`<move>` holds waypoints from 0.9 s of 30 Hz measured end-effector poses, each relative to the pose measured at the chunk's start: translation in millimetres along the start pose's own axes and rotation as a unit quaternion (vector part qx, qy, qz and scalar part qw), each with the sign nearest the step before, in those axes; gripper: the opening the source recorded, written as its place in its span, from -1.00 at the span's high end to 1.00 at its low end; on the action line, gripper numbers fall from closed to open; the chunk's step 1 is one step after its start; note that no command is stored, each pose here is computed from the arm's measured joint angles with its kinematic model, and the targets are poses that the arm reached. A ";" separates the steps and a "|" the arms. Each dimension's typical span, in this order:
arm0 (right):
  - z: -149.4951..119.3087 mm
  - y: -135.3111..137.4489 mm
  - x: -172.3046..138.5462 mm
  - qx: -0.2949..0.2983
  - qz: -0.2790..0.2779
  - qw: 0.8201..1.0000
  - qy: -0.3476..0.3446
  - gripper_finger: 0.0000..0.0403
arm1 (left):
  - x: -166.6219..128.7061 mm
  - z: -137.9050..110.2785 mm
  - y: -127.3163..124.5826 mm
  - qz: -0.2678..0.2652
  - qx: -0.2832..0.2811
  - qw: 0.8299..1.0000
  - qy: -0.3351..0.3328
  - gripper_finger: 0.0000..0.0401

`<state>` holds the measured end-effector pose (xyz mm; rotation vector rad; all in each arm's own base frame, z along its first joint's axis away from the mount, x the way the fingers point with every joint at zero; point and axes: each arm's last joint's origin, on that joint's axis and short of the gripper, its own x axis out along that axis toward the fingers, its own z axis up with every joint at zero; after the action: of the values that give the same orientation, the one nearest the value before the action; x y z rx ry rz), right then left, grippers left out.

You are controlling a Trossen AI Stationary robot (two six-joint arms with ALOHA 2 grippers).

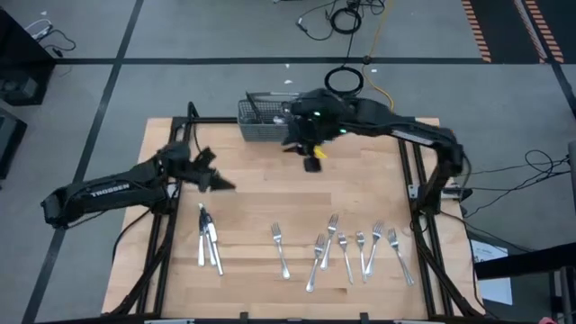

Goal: Sort silverware
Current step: Put the silver knife into the gray utensil holder

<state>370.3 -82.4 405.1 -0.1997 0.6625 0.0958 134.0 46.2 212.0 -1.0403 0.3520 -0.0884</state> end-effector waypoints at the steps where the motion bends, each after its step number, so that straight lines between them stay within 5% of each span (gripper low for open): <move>1: -0.5 7.0 -2.9 0.007 0.002 1.000 0.016 0.66 | 0.5 -6.3 0.7 0.032 -0.018 0.999 0.024 0.84; 5: -6.5 33.8 5.4 0.015 0.016 0.996 0.089 0.80 | -3.9 -36.1 3.7 0.196 -0.078 0.971 0.115 0.96; 8: -3.5 53.4 9.8 -0.001 0.041 0.994 0.098 0.95 | -8.6 -54.9 -1.9 0.266 -0.124 0.941 0.167 0.96; 11: 1.2 68.7 6.3 -0.018 0.044 0.994 0.098 0.98 | -7.1 -70.4 -12.3 0.293 -0.162 0.925 0.180 0.97; 19: 5.2 92.1 9.1 -0.033 0.025 0.993 0.110 0.99 | 10.3 -108.9 -35.2 0.309 -0.215 0.920 0.106 0.98; 27: 7.4 106.7 7.1 -0.048 0.039 0.992 0.109 1.00 | 24.6 -161.4 -27.9 0.439 -0.227 0.860 0.125 0.99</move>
<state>364.2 23.5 390.1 -0.2802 0.8851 0.1824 107.0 -107.5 156.3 -1.2427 1.0966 0.7231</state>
